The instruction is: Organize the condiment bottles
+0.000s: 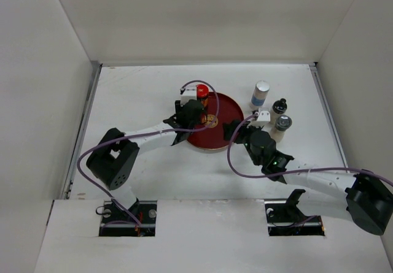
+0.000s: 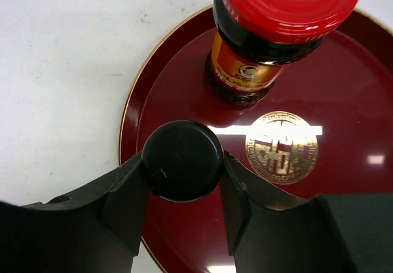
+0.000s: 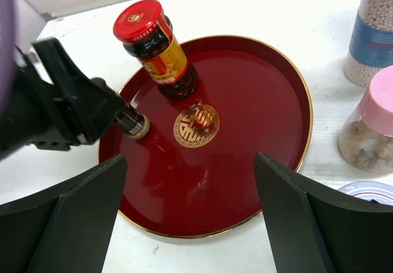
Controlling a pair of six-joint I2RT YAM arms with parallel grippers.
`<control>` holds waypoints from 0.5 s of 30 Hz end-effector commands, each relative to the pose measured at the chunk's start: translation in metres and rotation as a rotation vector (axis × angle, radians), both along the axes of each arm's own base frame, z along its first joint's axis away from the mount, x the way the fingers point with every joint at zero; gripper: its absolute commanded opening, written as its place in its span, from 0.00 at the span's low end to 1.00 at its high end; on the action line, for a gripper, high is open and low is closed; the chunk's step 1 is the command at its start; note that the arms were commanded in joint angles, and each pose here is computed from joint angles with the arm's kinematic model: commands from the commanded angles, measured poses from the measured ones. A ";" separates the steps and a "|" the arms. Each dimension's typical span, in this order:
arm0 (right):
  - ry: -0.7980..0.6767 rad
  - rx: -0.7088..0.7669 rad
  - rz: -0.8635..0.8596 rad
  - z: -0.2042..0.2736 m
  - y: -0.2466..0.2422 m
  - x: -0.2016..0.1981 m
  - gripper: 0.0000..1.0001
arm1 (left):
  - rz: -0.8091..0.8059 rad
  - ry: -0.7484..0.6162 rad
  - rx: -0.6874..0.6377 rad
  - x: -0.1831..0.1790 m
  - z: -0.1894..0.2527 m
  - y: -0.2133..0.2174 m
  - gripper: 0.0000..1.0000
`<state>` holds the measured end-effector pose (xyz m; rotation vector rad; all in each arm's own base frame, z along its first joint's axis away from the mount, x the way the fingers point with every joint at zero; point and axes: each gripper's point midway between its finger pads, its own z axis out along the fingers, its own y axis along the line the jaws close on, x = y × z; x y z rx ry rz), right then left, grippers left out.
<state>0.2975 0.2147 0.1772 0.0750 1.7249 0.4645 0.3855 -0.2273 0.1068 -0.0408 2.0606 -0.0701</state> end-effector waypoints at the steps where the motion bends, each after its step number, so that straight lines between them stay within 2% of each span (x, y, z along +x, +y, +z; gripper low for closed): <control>1: -0.053 0.076 -0.021 0.023 -0.002 0.005 0.90 | 0.026 -0.090 0.021 0.017 0.029 -0.005 0.29; 6: -0.052 0.075 -0.029 0.022 -0.003 0.006 0.90 | 0.041 -0.090 0.064 0.018 0.017 -0.001 0.34; 10: -0.050 0.072 -0.032 0.021 -0.004 0.006 0.91 | 0.045 -0.098 0.059 0.018 0.012 0.001 0.46; 15: -0.054 0.076 -0.036 0.023 -0.007 0.006 0.93 | 0.044 -0.108 0.051 0.016 0.017 0.001 0.68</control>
